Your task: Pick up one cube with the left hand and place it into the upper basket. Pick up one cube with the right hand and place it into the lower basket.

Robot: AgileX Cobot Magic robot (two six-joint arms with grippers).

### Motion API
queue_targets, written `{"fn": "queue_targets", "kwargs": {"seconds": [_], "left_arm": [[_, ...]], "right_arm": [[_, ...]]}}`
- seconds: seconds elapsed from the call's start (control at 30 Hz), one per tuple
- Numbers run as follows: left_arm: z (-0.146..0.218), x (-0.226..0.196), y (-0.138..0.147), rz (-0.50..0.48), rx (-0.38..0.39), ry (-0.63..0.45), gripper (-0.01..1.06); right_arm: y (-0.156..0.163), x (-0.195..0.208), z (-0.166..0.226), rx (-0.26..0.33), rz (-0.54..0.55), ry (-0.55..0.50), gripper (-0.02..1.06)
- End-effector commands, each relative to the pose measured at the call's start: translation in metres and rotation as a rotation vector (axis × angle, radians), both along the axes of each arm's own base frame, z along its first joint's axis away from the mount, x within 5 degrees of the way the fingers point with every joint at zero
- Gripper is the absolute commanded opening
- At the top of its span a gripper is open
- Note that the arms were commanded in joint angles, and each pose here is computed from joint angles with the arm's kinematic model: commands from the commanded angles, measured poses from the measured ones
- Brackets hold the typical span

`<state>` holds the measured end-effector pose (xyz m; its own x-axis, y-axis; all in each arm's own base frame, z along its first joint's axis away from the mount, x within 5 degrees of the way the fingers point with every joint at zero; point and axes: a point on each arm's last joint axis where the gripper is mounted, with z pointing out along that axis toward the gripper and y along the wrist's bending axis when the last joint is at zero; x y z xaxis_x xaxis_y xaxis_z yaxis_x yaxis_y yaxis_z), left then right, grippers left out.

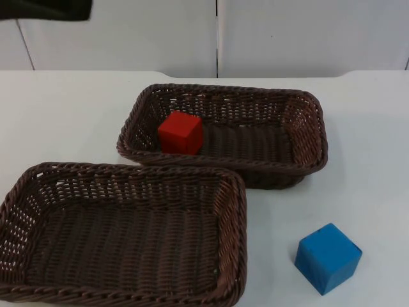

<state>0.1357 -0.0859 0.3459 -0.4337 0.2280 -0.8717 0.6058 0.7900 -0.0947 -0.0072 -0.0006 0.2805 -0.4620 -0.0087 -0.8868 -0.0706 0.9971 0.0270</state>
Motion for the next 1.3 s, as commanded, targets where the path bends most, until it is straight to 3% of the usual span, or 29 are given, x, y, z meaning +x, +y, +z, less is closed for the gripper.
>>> {"fn": "queue_targets", "kwargs": {"seconds": [0.0, 1.1, 1.27], "left_arm": [[0.001, -0.004, 0.003, -0.001, 0.009, -0.023, 1.05], [0.002, -0.011, 0.005, -0.015, 0.020, -0.016, 1.05], [0.002, -0.011, 0.005, -0.015, 0.020, -0.016, 1.05]], "right_arm": [[0.000, 0.000, 0.000, -0.004, -0.002, -0.005, 1.05], [0.001, 0.000, 0.000, 0.008, -0.001, -0.009, 1.05], [0.002, 0.013, 0.008, 0.011, -0.007, 0.062, 1.05]]}}
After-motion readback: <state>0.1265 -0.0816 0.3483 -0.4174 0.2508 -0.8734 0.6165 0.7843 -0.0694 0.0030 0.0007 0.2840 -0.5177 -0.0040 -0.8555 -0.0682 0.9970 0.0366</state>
